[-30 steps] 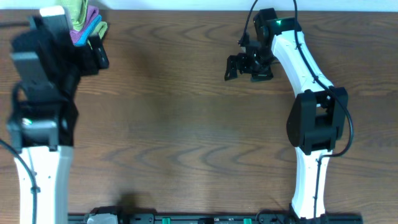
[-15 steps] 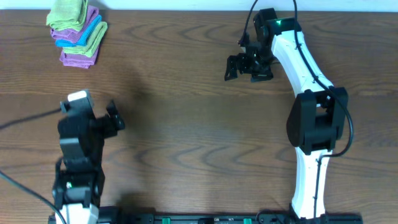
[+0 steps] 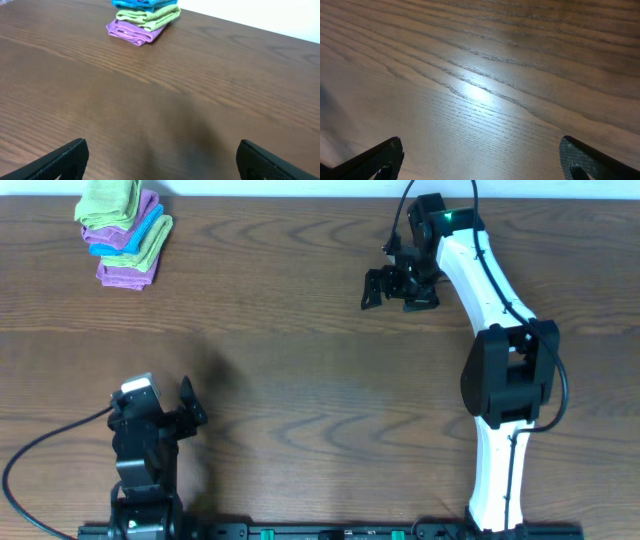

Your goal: Fold the cloth

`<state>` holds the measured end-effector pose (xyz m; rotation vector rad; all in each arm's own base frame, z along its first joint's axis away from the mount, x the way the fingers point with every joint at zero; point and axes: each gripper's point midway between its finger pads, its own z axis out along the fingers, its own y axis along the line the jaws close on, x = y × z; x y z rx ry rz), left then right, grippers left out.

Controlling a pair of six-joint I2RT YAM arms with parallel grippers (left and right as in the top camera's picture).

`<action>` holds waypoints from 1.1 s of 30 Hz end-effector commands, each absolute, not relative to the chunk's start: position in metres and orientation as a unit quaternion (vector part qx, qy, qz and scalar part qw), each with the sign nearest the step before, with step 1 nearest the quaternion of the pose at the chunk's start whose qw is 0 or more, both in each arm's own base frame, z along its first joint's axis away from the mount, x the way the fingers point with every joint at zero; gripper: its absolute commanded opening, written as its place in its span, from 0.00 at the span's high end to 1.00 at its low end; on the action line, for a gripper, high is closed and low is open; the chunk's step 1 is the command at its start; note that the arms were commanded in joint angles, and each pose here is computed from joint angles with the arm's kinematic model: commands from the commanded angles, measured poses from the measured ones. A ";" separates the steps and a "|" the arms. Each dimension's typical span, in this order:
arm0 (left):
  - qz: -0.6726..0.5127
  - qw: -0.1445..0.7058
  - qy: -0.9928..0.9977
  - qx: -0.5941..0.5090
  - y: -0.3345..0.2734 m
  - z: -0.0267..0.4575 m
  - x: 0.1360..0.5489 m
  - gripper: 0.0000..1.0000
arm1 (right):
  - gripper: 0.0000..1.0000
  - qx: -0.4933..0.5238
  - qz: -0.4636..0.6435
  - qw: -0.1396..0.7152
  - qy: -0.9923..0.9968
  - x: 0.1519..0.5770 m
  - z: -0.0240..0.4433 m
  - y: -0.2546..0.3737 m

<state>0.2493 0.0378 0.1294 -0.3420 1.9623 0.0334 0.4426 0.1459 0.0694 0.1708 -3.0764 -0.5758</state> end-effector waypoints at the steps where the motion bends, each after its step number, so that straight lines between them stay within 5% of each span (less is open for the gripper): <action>1: 0.015 0.546 0.824 -0.151 0.040 0.119 0.245 0.05 | 0.01 0.065 -0.190 -0.017 -0.980 0.445 0.087 0.153; 33: -0.011 0.563 0.813 -0.147 0.031 0.104 0.232 0.05 | 0.01 0.065 -0.190 -0.017 -0.980 0.445 0.087 0.153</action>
